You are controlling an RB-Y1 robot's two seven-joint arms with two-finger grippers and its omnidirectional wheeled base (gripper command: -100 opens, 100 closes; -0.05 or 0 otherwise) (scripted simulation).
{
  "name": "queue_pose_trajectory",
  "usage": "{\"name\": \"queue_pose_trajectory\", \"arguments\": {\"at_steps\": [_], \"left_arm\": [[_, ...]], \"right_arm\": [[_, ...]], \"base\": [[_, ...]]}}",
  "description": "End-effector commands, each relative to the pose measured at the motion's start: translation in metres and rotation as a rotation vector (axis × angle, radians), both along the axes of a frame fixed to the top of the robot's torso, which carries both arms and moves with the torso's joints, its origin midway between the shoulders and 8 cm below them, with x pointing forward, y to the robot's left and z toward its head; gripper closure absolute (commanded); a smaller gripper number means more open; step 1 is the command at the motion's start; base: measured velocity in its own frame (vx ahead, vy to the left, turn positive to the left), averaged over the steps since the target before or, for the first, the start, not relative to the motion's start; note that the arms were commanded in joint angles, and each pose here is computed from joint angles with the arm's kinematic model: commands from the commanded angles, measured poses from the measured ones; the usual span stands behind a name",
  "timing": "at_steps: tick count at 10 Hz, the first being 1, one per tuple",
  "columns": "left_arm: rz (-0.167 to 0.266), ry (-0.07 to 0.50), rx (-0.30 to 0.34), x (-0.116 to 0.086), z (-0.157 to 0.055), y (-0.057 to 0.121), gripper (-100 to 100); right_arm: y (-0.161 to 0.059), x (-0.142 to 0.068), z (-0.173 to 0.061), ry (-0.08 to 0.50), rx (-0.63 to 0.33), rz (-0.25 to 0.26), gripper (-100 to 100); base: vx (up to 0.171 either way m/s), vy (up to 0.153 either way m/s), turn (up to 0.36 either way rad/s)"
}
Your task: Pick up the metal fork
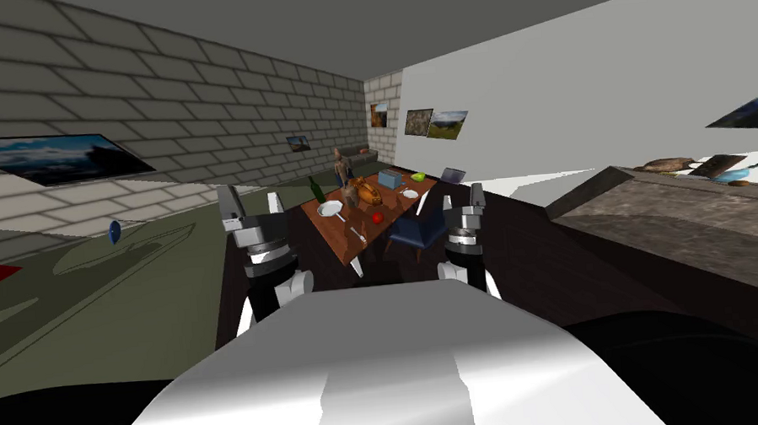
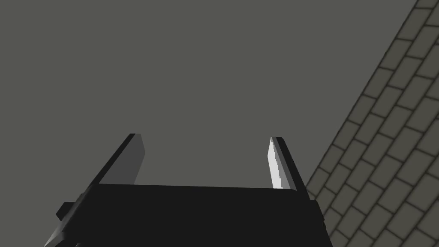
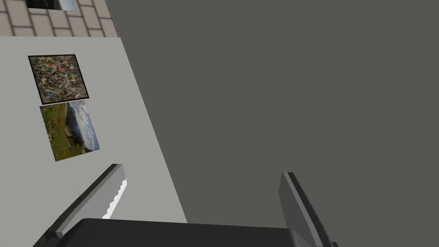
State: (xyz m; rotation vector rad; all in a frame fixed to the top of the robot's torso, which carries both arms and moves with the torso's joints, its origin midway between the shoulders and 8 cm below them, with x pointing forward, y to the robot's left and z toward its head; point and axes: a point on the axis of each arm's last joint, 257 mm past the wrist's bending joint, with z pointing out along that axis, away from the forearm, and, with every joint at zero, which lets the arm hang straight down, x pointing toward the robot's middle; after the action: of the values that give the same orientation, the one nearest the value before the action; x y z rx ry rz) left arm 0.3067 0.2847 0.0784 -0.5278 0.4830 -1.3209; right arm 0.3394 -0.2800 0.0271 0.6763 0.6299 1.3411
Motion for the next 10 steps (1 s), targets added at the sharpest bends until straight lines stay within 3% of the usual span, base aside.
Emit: {"name": "queue_pose_trajectory", "arguments": {"at_steps": [1,5,10], "left_arm": [[-0.016,0.026,0.037,0.003,-0.006,-0.003,-100],[-0.042,0.115,0.11,0.01,-0.029,-0.002,-100],[-0.042,0.358,0.17,0.018,-0.103,0.031,-100]], "right_arm": [[0.0,0.0,0.0,0.0,0.0,0.0,0],[0.0,0.0,0.0,0.0,0.0,0.0,0],[0.0,0.0,0.0,0.0,0.0,0.0,0]], "base": [[-0.065,-0.027,-0.03],[-0.082,-0.03,-0.055],[-0.056,-0.054,-0.158]]}}
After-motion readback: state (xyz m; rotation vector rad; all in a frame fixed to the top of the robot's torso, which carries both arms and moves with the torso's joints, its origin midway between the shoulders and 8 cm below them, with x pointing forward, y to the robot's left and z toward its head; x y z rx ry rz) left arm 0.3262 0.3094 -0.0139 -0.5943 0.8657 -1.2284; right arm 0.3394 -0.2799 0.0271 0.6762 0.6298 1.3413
